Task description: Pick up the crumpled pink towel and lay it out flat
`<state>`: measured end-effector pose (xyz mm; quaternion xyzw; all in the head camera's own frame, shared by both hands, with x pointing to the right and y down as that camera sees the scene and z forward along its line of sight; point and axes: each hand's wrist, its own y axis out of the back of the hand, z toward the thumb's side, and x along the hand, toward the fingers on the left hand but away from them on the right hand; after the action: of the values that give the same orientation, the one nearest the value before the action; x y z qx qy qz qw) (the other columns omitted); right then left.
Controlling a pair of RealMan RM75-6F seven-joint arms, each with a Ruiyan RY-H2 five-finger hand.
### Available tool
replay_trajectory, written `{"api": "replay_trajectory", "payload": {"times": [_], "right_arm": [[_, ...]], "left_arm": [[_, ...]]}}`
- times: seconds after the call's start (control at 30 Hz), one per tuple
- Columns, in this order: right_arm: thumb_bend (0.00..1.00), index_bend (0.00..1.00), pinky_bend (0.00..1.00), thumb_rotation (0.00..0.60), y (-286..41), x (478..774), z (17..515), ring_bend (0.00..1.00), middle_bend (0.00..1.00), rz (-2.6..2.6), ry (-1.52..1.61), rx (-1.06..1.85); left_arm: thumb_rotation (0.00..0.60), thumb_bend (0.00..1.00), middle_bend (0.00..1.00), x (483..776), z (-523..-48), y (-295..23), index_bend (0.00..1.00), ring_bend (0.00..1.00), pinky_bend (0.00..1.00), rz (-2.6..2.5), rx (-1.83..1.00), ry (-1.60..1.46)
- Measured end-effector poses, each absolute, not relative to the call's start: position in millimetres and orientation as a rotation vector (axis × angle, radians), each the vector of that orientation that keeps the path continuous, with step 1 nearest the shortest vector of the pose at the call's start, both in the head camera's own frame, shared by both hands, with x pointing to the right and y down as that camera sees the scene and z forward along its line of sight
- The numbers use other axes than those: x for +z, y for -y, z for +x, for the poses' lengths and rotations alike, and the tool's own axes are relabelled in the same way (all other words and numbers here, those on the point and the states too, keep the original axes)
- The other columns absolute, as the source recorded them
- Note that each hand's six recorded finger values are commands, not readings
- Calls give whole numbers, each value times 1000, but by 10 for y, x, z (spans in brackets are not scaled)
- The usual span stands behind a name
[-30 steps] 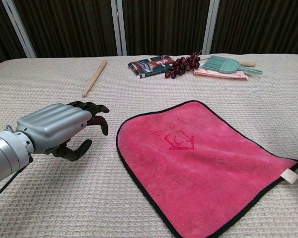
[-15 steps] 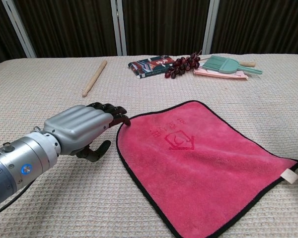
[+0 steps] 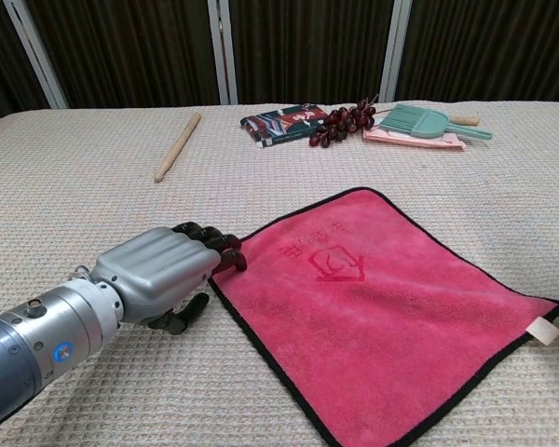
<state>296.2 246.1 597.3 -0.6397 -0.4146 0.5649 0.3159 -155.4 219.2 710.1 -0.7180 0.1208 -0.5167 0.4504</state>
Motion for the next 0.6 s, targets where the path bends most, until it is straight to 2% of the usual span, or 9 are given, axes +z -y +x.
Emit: {"api": "replay_trajectory", "payload": {"times": [0.4,0.6], "right_arm": [[566,0,0,600,-2468,5968,2945,0,33,-1687,1091,1482],[567,0,0,600,-2494,5973,2919,0,32,-1692,1082,1481]], "left_arm": [[600,692,47,7100,-1783,-2232,168,0,0,-1761,-1324,-269],[600,667,1,7046,-1839,-2178,78,0,0,-1764,-1325,-309]]}}
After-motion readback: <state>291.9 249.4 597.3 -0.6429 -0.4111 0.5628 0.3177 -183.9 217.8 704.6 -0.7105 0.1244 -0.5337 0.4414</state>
